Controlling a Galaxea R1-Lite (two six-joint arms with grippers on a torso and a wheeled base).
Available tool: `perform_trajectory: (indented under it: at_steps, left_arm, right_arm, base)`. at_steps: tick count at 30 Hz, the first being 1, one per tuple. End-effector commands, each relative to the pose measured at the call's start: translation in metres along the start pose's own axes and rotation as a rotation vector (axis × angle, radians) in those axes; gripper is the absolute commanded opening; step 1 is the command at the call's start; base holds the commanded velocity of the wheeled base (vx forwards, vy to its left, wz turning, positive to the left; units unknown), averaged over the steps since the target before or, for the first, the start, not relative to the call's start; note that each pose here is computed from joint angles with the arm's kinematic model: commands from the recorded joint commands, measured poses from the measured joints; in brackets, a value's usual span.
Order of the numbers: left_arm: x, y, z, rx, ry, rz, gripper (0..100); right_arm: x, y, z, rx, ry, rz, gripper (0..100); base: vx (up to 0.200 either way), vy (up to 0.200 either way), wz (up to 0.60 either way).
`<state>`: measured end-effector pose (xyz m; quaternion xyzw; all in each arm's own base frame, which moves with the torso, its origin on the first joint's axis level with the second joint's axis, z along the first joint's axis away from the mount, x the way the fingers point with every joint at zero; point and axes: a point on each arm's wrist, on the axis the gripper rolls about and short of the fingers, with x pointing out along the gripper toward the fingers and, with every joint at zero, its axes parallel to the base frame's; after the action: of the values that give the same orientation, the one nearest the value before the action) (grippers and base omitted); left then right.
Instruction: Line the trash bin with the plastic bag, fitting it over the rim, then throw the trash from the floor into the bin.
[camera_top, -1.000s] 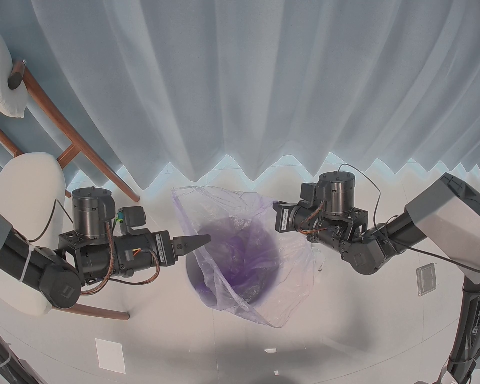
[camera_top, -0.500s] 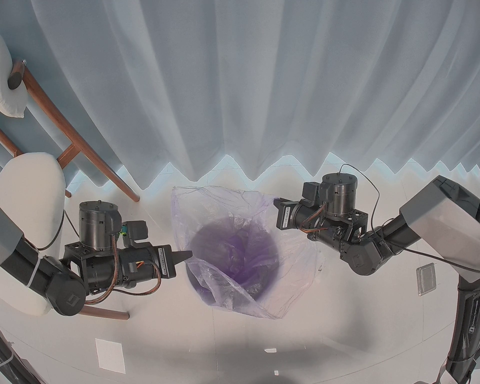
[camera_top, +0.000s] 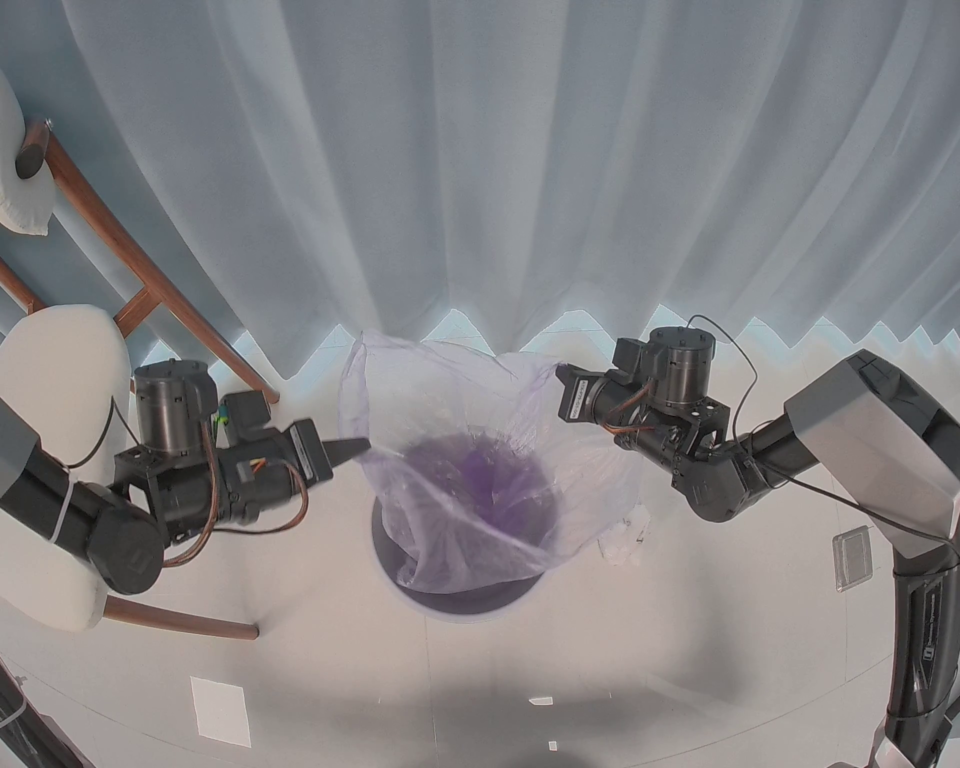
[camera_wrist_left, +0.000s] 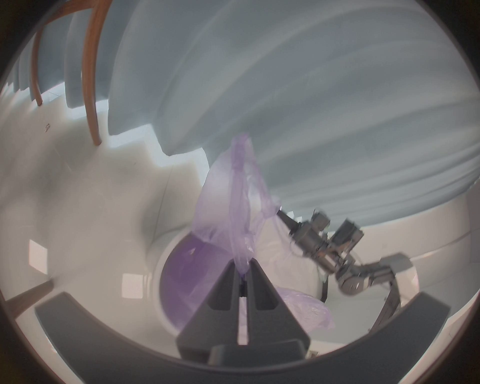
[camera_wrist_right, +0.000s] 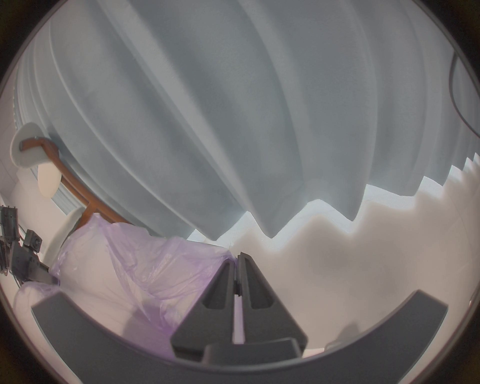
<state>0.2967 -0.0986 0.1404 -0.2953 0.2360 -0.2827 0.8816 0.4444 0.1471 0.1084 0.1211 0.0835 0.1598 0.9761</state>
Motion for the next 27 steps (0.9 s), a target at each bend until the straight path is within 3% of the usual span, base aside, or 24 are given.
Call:
perform_trajectory:
  at_steps: [1, 11, 19, 27]
  left_arm:
    - [0.03, 0.009, 0.017, -0.033, -0.066, -0.028, 0]
    - [0.054, 0.042, 0.005, -0.056, -0.035, 0.027, 0]
    - [0.048, 0.055, 0.008, -0.074, -0.043, 0.063, 0]
    - [0.035, 0.063, -0.007, -0.106, 0.0, 0.106, 0]
  right_arm:
    - [0.021, -0.008, 0.001, 0.022, -0.031, -0.008, 0]
    - [0.046, -0.028, -0.013, 0.027, -0.008, -0.049, 0]
    - [0.057, -0.039, -0.034, 0.021, 0.03, -0.069, 0]
    - [0.055, -0.041, -0.038, 0.025, 0.045, -0.076, 0]
  base:
    - [0.0, 0.0, 0.0]
    - [0.0, 0.0, 0.0]
    - [0.0, 0.0, 0.0]
    - [0.0, 0.0, 0.0]
